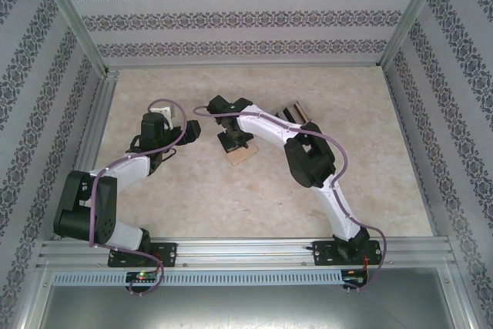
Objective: Put the credit cards into the card holder
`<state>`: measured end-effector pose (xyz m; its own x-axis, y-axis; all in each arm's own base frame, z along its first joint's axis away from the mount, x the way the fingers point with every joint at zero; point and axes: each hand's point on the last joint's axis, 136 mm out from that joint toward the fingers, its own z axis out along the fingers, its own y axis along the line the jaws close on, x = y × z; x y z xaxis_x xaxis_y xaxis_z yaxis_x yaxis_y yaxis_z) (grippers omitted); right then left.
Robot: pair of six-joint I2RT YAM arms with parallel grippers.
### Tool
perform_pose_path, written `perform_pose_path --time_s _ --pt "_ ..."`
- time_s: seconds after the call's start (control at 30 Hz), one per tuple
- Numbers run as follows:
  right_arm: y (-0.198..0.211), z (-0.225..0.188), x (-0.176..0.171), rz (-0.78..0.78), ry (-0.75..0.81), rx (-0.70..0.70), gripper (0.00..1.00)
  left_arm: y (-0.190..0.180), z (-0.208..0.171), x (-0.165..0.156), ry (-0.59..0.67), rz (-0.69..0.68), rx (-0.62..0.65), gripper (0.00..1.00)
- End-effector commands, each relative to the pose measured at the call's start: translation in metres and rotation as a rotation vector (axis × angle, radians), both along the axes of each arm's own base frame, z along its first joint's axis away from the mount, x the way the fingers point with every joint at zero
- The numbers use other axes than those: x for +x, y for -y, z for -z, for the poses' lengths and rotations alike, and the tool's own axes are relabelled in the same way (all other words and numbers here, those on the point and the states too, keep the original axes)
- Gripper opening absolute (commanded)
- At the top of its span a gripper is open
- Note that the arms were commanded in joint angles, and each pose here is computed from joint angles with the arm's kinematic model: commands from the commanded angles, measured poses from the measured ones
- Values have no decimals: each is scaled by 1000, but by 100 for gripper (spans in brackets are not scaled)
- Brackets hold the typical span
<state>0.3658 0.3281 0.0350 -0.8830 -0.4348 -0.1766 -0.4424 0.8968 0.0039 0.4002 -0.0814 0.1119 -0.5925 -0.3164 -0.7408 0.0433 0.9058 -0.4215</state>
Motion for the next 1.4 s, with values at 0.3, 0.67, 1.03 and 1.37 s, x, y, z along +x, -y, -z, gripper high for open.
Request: perform_pose_path --time_s 0.3,0.67,1.03,1.37 --pt "-11 -60 -1 37 4 350 0 -10 -2 0 -13 -89 12 100" --pt "-32 -86 -17 23 -146 676 0 -4 -5 -10 -37 -128 -72 100" --pt "-53 -132 -25 -27 -283 1000 0 41 -36 -36 -40 59 -296 100" --pt "-14 -69 -8 71 -130 583 7 31 -28 -59 -74 28 -264 100"
